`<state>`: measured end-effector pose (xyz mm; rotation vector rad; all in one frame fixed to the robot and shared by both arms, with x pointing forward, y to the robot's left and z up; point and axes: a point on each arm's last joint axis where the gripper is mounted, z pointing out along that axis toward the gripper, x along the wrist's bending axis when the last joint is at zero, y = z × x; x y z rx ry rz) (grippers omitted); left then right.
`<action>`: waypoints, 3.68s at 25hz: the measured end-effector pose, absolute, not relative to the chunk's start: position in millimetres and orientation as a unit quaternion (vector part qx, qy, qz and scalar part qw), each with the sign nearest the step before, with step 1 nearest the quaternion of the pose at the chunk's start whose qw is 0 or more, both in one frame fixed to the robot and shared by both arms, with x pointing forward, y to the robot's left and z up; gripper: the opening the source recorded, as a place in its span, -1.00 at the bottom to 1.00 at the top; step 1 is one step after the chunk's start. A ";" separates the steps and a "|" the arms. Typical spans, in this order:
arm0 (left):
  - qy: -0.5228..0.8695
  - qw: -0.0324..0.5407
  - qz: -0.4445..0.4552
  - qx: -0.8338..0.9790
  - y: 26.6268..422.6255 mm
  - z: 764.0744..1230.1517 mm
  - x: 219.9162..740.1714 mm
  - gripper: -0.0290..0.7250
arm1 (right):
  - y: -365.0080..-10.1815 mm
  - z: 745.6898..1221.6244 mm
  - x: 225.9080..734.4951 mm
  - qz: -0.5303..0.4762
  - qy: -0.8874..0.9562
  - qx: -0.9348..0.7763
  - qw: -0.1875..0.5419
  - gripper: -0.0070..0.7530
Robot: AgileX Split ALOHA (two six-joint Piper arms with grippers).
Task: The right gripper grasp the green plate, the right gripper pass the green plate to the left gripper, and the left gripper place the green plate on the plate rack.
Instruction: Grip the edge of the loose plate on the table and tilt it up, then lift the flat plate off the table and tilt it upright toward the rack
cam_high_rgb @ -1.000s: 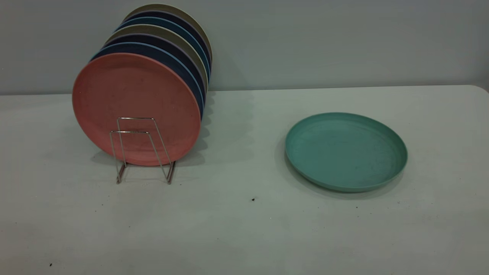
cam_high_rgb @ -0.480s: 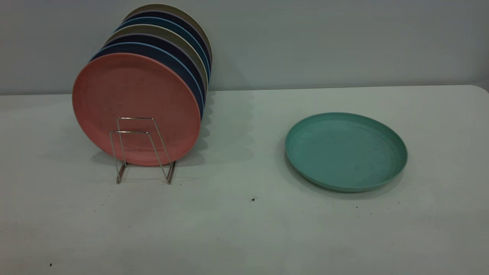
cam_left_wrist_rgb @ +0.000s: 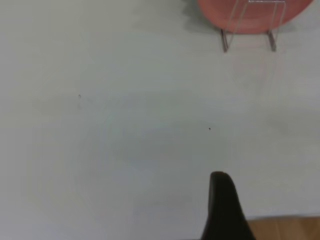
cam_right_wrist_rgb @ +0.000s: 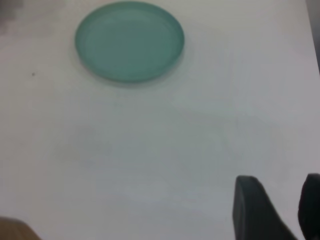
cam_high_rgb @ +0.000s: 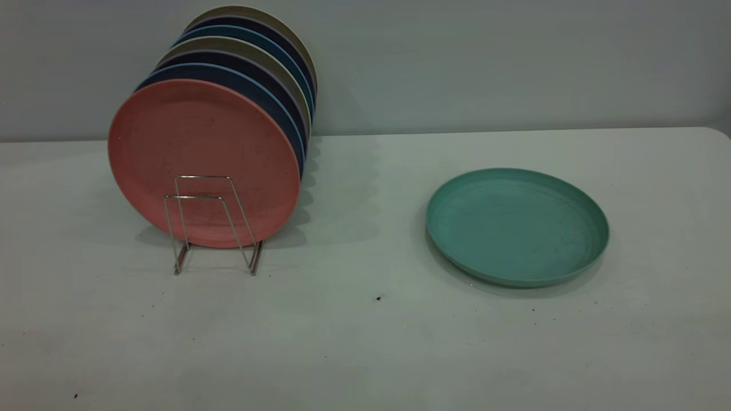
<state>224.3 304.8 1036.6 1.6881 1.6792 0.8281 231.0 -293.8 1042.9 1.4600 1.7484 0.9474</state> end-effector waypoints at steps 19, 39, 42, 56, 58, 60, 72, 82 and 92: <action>0.657 0.220 0.156 0.704 286.2 1076.6 467.0 0.44 | -267.0 1056.9 430.3 0.317 0.728 0.579 0.184 0.41; 0.532 0.301 -0.034 0.791 126.9 939.9 584.8 0.45 | -272.4 904.9 595.7 0.331 0.692 0.641 -0.027 0.41; 0.528 0.291 -0.041 0.797 116.1 920.3 588.0 0.45 | -294.6 887.7 616.8 0.335 0.675 0.656 -0.044 0.41; 0.558 0.300 -0.050 0.772 112.2 908.3 592.7 0.45 | -325.3 802.5 672.6 0.336 0.654 0.670 -0.100 0.36; 0.558 0.301 -0.049 0.772 112.3 908.3 592.8 0.45 | -325.0 797.3 675.5 0.337 0.654 0.670 -0.103 0.31; 0.559 0.302 -0.045 0.771 112.6 908.4 593.7 0.45 | -322.8 793.3 677.9 0.338 0.655 0.668 -0.107 0.28; 0.571 0.303 -0.041 0.762 112.4 901.6 596.9 0.45 | -293.8 783.8 687.4 0.336 0.689 0.637 -0.083 -0.91; 0.626 0.309 -0.082 0.711 107.3 881.3 600.1 0.45 | -278.4 803.4 686.3 0.403 0.719 0.545 -0.156 -0.95; 0.657 0.334 -0.108 0.667 101.1 869.2 603.8 0.45 | -261.3 822.0 686.4 0.431 0.730 0.504 -0.168 -0.94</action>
